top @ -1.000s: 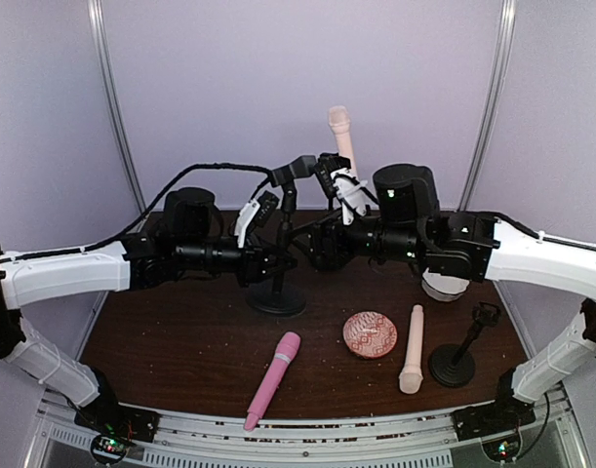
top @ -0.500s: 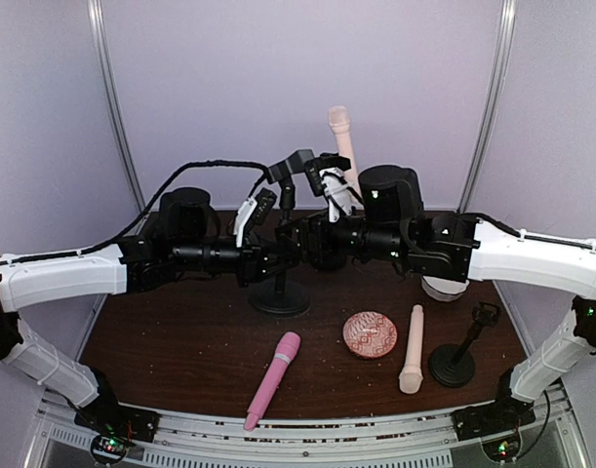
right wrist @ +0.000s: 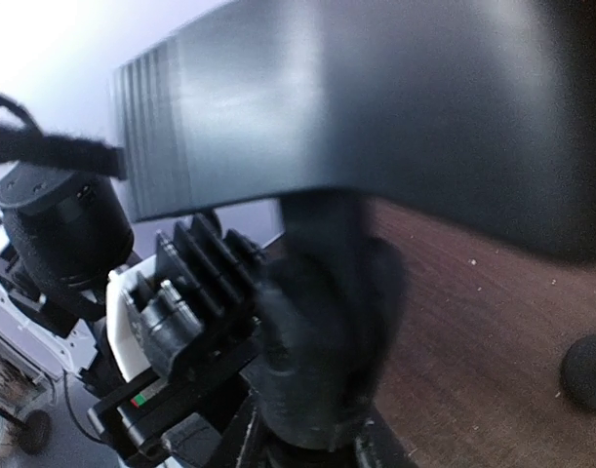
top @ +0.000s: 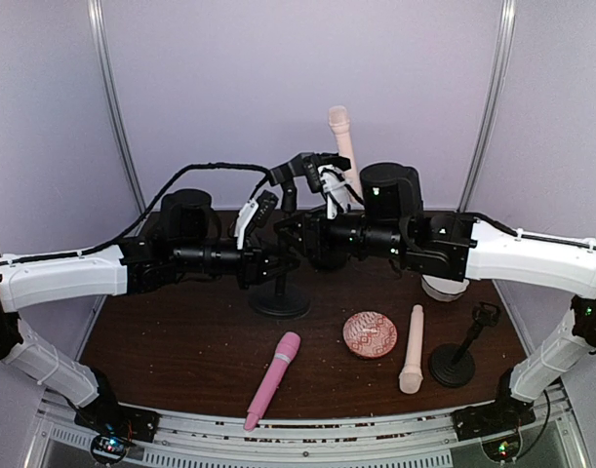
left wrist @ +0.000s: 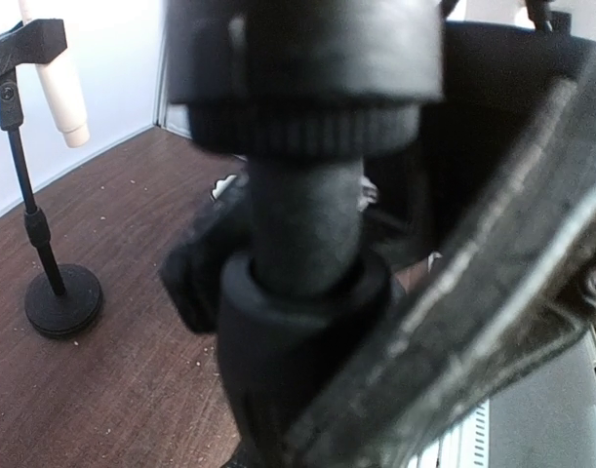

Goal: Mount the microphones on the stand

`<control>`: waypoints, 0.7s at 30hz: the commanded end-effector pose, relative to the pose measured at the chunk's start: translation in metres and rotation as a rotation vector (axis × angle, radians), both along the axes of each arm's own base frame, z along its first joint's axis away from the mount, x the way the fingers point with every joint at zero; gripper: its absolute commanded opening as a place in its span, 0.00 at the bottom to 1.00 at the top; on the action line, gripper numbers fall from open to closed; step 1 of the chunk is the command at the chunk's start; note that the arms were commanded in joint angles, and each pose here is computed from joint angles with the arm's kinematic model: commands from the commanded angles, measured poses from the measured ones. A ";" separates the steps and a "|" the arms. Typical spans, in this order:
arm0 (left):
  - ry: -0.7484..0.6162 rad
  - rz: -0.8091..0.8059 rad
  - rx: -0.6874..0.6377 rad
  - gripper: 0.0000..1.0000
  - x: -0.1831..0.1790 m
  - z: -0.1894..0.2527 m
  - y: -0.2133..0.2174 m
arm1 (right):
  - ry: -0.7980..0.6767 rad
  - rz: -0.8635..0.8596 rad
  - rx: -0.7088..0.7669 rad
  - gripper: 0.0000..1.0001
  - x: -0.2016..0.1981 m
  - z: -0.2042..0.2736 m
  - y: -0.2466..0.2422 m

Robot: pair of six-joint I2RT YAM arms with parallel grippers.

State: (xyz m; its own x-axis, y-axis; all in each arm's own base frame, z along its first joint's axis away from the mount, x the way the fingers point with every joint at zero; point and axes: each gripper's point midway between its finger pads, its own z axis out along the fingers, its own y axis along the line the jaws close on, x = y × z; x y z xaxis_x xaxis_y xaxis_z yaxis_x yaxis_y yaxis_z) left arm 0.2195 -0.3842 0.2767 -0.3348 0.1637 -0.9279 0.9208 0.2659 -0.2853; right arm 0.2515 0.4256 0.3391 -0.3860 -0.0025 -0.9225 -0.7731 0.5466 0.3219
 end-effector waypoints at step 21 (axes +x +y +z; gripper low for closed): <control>-0.178 0.045 -0.111 0.39 0.003 0.026 -0.001 | -0.053 0.025 0.238 0.00 -0.001 0.085 -0.021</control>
State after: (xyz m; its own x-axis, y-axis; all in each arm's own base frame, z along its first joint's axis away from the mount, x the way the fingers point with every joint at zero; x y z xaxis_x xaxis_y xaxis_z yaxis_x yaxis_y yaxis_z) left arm 0.2237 -0.3866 0.2830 -0.2410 0.1011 -0.9652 0.9351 0.2902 -0.2031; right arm 0.2600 0.4114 0.3540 -0.4049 0.0437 -0.9133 -0.7643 0.5321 0.3643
